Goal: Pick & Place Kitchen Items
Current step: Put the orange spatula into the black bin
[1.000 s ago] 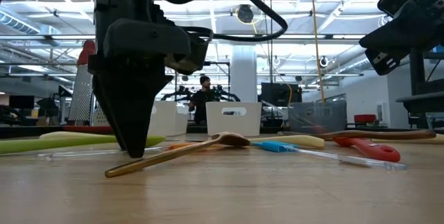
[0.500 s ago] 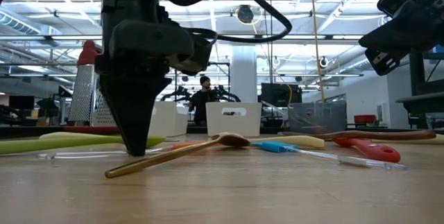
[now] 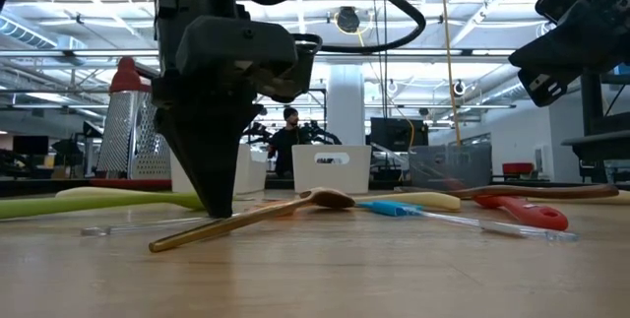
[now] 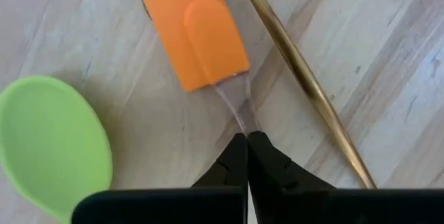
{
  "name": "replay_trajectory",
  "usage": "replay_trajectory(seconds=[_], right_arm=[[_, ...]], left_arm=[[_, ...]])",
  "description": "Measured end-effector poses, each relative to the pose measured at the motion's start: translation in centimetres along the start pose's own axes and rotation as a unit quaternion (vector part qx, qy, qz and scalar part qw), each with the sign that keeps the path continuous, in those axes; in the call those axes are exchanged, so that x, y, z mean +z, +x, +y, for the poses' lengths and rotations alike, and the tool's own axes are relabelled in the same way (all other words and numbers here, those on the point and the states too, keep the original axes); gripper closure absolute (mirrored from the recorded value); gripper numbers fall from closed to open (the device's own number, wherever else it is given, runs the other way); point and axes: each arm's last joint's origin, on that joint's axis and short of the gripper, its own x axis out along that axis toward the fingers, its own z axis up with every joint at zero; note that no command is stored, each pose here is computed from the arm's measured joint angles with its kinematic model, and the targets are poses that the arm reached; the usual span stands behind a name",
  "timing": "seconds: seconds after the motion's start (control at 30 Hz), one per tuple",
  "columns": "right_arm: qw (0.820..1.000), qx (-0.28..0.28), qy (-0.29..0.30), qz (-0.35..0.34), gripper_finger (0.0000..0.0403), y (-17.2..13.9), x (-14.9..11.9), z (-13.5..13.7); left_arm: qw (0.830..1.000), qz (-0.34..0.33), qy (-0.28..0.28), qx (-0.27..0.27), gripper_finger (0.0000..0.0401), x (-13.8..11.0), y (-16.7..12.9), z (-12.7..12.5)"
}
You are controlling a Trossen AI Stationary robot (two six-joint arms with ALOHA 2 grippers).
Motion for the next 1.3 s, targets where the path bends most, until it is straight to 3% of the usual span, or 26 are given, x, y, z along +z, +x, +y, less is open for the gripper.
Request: replay_trajectory(seconds=[0.43, 0.53, 0.7, 0.97, 1.3], right_arm=[[1.000, 0.000, -0.001, 0.000, 0.0403, 0.0, 0.0, 0.0], [1.000, 0.000, -0.002, 0.000, 0.0403, 0.0, 0.0, 0.0], [1.000, -0.001, -0.006, 0.000, 0.0403, 0.0, 0.0, 0.0], [1.000, -0.001, -0.027, 0.001, 0.0403, 0.0, 0.0, 0.0], [1.000, 0.000, -0.030, 0.005, 0.0403, 0.0, -0.1, 0.0]], left_arm=[[0.999, 0.013, -0.002, 0.044, 0.0401, -0.7, -0.1, 0.4], [1.000, -0.012, -0.010, 0.026, 0.0401, -0.4, -1.4, 0.3], [0.996, -0.075, -0.031, 0.048, 0.0401, 0.1, -4.7, 1.4], [0.990, -0.124, -0.064, -0.009, 0.0401, 1.4, -8.8, 2.4], [0.980, -0.133, -0.058, -0.138, 0.0395, 2.8, -9.9, 1.4]])
